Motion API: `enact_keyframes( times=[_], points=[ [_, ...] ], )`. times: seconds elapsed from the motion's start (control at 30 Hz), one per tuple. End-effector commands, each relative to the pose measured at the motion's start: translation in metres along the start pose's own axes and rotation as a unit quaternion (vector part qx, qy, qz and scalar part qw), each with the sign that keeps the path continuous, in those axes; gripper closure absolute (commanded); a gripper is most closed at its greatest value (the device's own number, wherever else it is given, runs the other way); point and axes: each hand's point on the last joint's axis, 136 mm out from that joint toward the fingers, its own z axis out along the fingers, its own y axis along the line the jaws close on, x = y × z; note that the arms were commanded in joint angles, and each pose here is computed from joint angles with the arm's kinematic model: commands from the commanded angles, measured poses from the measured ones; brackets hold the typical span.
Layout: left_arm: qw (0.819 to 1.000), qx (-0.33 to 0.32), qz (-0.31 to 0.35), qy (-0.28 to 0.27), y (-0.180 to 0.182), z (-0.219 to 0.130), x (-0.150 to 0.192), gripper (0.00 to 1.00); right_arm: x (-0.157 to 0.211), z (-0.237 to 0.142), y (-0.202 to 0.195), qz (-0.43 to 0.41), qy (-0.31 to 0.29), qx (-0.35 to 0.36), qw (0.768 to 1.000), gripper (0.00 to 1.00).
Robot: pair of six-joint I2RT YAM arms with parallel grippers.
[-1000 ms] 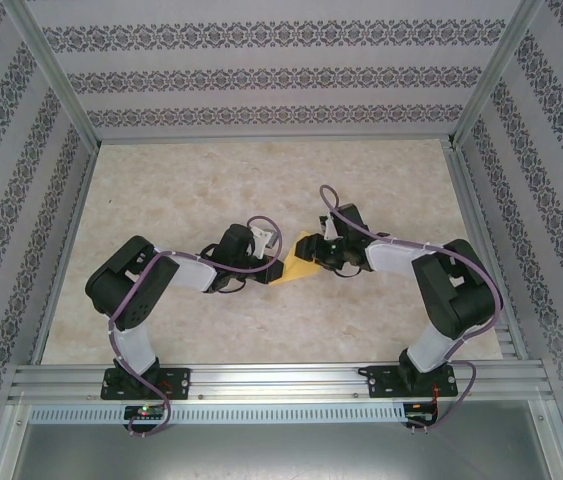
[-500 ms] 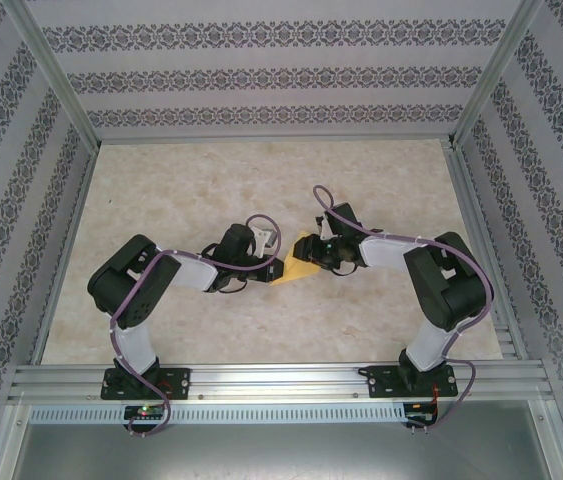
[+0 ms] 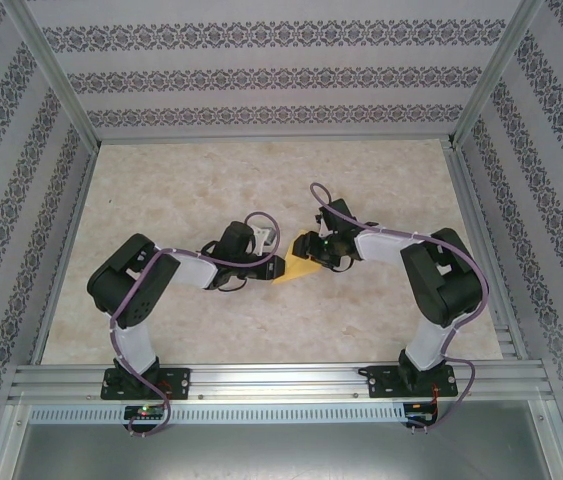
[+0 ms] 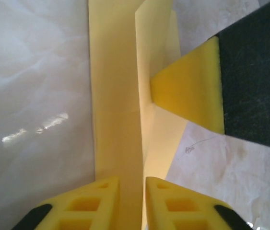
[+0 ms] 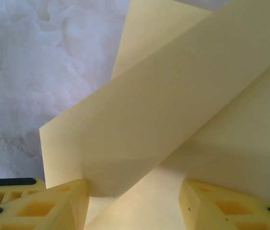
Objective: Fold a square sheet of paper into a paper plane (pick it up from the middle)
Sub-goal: Fourth fold the wing at the center of the table.
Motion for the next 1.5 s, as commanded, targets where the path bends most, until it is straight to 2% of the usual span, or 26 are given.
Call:
enact_keyframes(
  times=[0.0,0.07,0.23,0.37,0.53,0.7,1.0,1.27,1.47],
  points=[
    [1.0,-0.011,-0.017,-0.021,0.0,-0.017,-0.016,0.7,0.013,0.009,-0.038,0.028,0.018,0.086,0.996,0.46],
    [0.999,-0.021,-0.025,-0.024,0.001,-0.022,-0.018,0.67,0.015,0.009,-0.043,0.031,0.023,0.106,0.994,0.47],
    [0.999,-0.01,-0.032,-0.027,-0.008,-0.025,-0.023,0.68,0.021,0.011,-0.051,0.034,0.037,0.136,0.989,0.48],
    [0.998,-0.002,-0.048,-0.027,-0.012,-0.024,-0.025,0.71,0.027,0.013,-0.053,0.032,0.048,0.142,0.988,0.48],
    [0.999,0.016,-0.044,0.006,-0.021,-0.018,-0.024,0.82,0.035,0.013,-0.057,0.024,0.071,0.15,0.986,0.51],
    [0.999,0.014,-0.037,0.007,-0.023,-0.017,-0.029,0.85,0.042,0.012,-0.06,0.015,0.091,0.158,0.983,0.53],
    [0.996,0.042,-0.056,0.051,-0.021,0.003,-0.018,0.91,0.047,0.012,-0.063,0.016,0.112,0.169,0.979,0.52],
    [0.996,0.006,-0.061,0.07,-0.004,0.01,-0.009,0.92,0.046,0.013,-0.065,0.027,0.115,0.175,0.977,0.5],
    [0.995,-0.011,-0.067,0.078,0.005,0.013,-0.005,0.93,0.048,0.013,-0.07,0.043,0.117,0.182,0.975,0.54]
  ],
)
